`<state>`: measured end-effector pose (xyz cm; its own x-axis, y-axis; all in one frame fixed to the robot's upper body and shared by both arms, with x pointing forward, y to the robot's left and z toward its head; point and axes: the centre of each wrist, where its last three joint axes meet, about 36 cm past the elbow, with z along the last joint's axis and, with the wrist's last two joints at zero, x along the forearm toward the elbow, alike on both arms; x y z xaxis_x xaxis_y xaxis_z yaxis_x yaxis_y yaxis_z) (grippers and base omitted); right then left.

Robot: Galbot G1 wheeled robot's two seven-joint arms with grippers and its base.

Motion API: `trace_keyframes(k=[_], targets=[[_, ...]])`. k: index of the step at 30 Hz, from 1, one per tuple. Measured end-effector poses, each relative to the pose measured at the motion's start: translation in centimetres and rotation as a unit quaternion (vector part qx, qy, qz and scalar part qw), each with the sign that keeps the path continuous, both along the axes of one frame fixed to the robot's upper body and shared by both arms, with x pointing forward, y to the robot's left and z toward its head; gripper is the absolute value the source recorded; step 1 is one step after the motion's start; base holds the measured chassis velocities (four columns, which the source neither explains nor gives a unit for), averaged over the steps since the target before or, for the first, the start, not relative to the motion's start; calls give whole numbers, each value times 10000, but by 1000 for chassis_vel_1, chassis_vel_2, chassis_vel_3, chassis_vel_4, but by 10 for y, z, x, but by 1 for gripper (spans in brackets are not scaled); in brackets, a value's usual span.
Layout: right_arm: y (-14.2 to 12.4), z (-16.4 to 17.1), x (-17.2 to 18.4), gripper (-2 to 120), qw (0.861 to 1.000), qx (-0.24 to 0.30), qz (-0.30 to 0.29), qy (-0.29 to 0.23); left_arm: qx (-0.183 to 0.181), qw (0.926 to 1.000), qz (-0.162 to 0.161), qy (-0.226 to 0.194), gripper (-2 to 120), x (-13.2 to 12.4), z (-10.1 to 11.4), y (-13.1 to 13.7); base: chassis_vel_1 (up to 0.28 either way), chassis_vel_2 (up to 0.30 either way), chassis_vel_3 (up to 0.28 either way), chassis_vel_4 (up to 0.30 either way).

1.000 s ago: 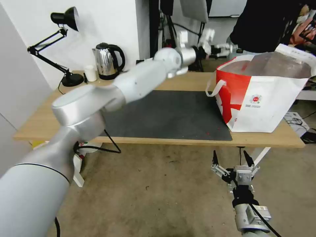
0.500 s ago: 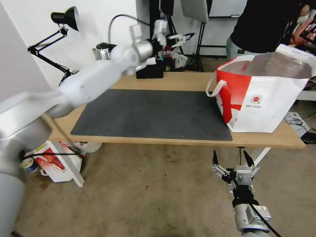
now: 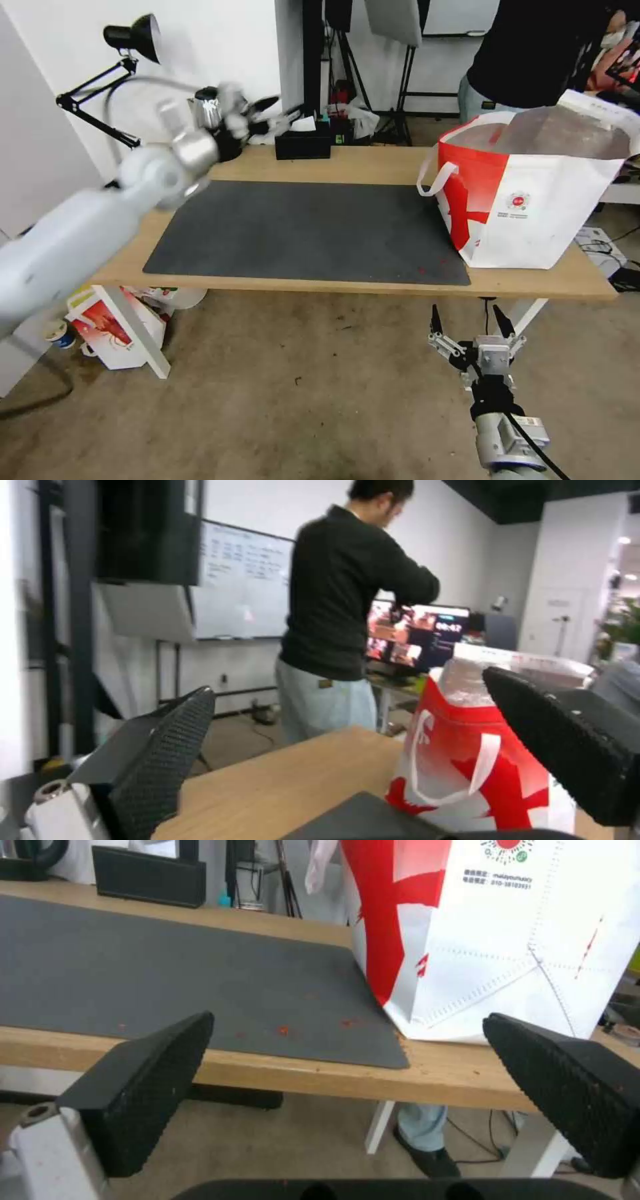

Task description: Pick up the trash from the table and place it into the takeout bag.

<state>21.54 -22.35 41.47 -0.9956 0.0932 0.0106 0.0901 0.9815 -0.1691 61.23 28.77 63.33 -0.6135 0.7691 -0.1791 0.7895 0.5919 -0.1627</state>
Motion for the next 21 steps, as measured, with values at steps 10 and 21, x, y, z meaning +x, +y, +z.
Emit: trace_keyframes(k=[10,21], targets=[[0,0,0,100,10000,0,1,1,-418,9971,635,-96,100,-114,-61,63,0,0,0,0],[0,0,0,100,10000,0,1,1,-774,9924,930,-204,100,-186,-94,43,0,0,0,0]])
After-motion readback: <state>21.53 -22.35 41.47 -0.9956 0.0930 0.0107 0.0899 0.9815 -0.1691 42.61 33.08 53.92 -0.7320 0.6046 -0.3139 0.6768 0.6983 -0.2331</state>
